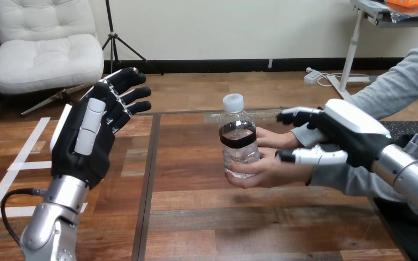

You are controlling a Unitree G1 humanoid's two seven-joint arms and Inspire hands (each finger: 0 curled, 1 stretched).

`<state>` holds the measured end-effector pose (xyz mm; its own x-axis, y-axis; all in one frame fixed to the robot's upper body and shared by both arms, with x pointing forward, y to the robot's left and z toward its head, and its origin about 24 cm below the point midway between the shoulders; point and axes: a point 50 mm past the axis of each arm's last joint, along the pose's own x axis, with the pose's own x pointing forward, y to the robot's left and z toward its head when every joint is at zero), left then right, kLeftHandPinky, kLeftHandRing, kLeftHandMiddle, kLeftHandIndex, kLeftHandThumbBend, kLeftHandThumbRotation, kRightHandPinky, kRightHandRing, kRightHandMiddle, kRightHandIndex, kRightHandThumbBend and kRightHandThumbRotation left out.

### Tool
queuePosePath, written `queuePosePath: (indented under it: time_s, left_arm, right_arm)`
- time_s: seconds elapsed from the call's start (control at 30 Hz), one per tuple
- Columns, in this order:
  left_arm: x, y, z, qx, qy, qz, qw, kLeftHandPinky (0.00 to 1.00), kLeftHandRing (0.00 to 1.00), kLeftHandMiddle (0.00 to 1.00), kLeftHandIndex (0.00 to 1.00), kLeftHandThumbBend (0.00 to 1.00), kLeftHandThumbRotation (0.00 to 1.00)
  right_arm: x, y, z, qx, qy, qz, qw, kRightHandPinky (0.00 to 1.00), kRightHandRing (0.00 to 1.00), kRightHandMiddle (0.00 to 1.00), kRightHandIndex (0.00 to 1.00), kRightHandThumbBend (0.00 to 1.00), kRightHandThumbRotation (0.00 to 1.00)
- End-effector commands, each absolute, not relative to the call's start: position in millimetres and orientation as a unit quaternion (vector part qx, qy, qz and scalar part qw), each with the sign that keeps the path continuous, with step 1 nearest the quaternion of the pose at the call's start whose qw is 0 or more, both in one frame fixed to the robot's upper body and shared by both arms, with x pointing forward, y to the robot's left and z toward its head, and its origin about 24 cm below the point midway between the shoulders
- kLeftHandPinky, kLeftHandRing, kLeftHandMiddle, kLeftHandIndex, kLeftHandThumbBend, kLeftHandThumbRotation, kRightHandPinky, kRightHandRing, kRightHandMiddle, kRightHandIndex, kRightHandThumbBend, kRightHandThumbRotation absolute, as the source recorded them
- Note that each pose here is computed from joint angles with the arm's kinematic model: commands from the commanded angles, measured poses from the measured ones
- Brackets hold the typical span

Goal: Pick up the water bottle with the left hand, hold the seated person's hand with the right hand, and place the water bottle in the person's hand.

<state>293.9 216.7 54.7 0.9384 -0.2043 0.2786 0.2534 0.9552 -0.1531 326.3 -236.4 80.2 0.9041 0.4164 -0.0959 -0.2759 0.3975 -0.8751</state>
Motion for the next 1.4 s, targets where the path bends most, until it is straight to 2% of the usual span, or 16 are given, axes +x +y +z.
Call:
queuePosePath:
  time_s: [0.0, 0.17, 0.43, 0.5, 0.63, 0.77, 0.97, 1.37]
  left_arm:
    - [300, 212, 74, -0.084, -0.167, -0.130, 0.974, 0.72, 0.76, 0.79, 0.73, 0.80, 0.76]
    - [298, 212, 76, -0.086, -0.167, -0.132, 0.973, 0.72, 0.77, 0.79, 0.73, 0.79, 0.76]
    - [293, 215, 77, -0.079, -0.160, -0.125, 0.976, 0.74, 0.79, 0.81, 0.77, 0.78, 0.75]
    - [290, 215, 77, -0.080, -0.159, -0.119, 0.977, 0.74, 0.81, 0.83, 0.78, 0.77, 0.74]
    - [284, 216, 80, -0.089, -0.162, -0.116, 0.976, 0.74, 0.80, 0.83, 0.79, 0.76, 0.73]
    - [277, 217, 83, -0.086, -0.165, -0.117, 0.975, 0.73, 0.80, 0.83, 0.80, 0.74, 0.72]
    - [266, 219, 86, -0.071, -0.170, -0.113, 0.976, 0.75, 0.82, 0.84, 0.82, 0.70, 0.74]
    - [242, 221, 88, -0.049, -0.178, -0.102, 0.978, 0.71, 0.79, 0.81, 0.80, 0.75, 0.74]
  right_arm:
    - [331, -237, 90, -0.449, -0.102, 0.168, 0.872, 0.70, 0.81, 0.84, 0.86, 1.00, 0.99]
    - [328, -236, 88, -0.394, -0.118, 0.154, 0.899, 0.70, 0.82, 0.85, 0.88, 1.00, 1.00]
    - [320, -234, 88, -0.297, -0.160, 0.136, 0.931, 0.82, 0.88, 0.89, 0.89, 1.00, 1.00]
    - [317, -232, 88, -0.246, -0.181, 0.134, 0.943, 0.85, 0.89, 0.89, 0.89, 1.00, 1.00]
    - [314, -230, 87, -0.183, -0.178, 0.131, 0.958, 0.87, 0.90, 0.90, 0.90, 1.00, 1.00]
    - [306, -225, 88, -0.132, -0.209, 0.125, 0.961, 0.89, 0.91, 0.90, 0.91, 1.00, 1.00]
    - [294, -218, 87, -0.056, -0.218, 0.123, 0.966, 0.87, 0.88, 0.88, 0.89, 1.00, 1.00]
    - [267, -199, 90, 0.034, -0.208, 0.156, 0.965, 0.84, 0.87, 0.87, 0.86, 1.00, 1.00]
